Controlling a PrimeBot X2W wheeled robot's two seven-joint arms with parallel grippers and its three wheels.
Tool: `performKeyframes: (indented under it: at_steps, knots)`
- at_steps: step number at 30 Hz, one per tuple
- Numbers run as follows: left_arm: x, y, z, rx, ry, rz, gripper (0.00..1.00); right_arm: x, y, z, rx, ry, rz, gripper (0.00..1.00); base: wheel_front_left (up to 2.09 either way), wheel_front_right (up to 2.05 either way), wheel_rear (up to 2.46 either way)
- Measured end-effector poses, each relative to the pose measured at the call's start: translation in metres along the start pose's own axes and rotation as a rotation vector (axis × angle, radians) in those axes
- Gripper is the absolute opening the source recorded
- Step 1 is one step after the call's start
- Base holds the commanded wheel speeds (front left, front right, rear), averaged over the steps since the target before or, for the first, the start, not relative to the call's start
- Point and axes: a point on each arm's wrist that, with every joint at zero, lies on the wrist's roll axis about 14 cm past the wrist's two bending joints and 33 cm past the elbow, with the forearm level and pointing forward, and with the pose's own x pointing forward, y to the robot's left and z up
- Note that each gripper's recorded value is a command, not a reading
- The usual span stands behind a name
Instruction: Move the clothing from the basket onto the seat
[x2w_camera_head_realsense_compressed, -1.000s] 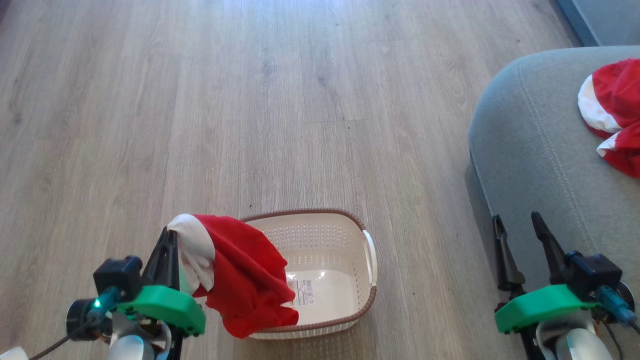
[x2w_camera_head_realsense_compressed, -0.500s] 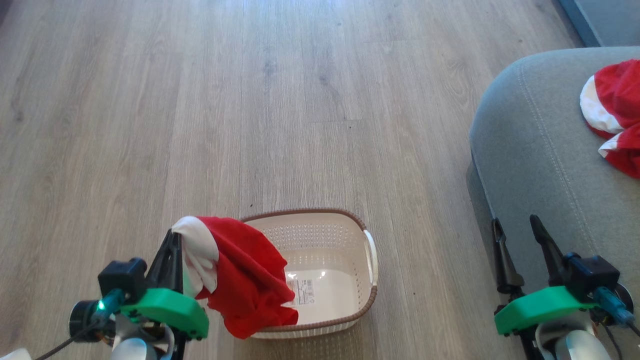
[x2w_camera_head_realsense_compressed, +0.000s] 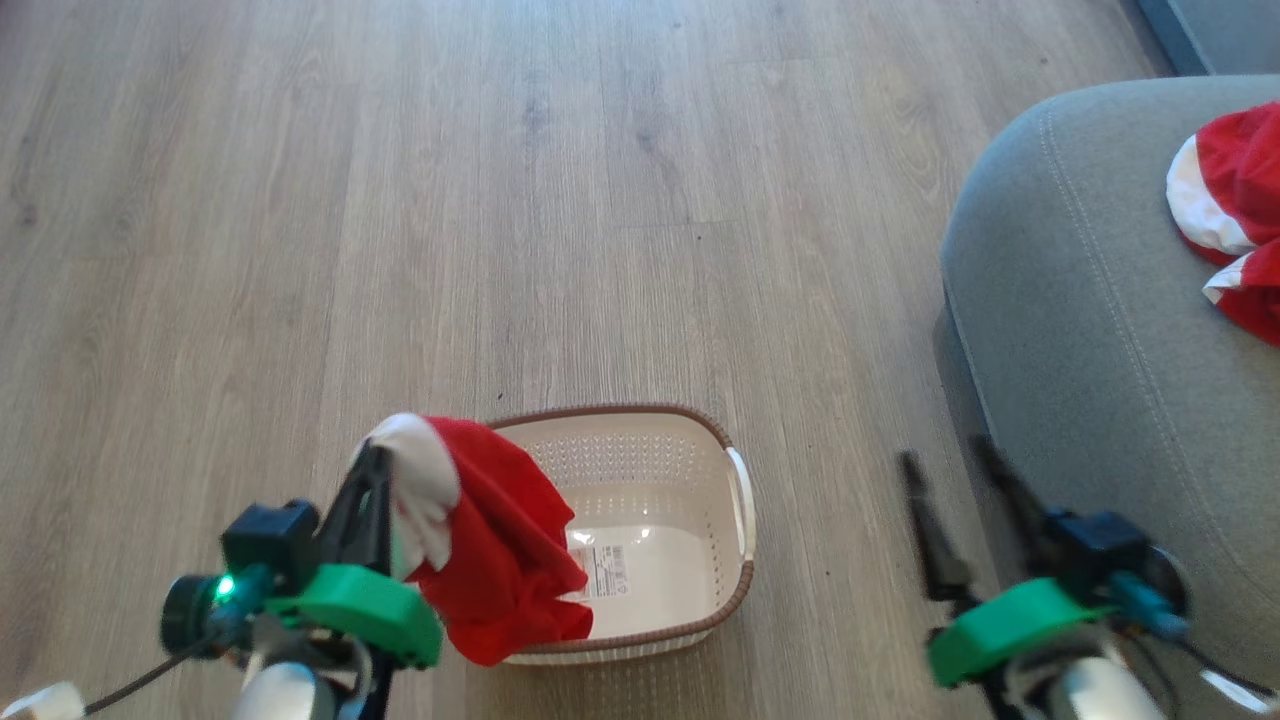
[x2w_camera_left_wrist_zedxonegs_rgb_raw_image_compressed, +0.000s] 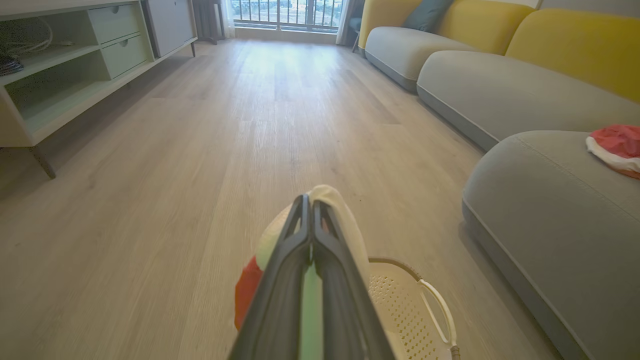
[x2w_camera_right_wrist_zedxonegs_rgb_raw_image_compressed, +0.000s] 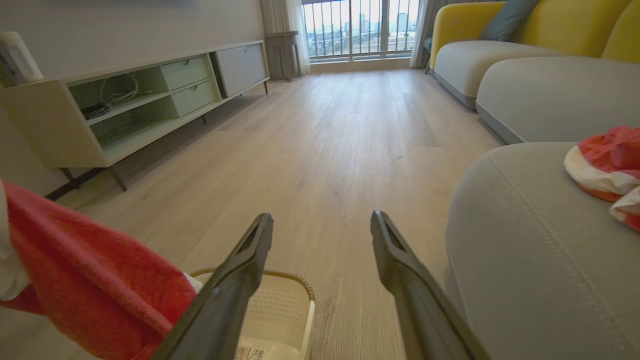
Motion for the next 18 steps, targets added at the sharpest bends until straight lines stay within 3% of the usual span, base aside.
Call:
performKeyframes:
  at_steps: [10,18]
  knots:
    - [0.014,-0.065,0.044,-0.003,-0.104,-0.207,0.0,0.027,0.11,0.008,-0.025,-0.005,0.391,1.0,0.0,0.0,0.0]
    - [0.012,-0.105,0.06,0.009,-0.135,-0.329,0.0,0.03,0.158,0.007,-0.024,0.018,0.559,1.0,0.0,0.0,0.0]
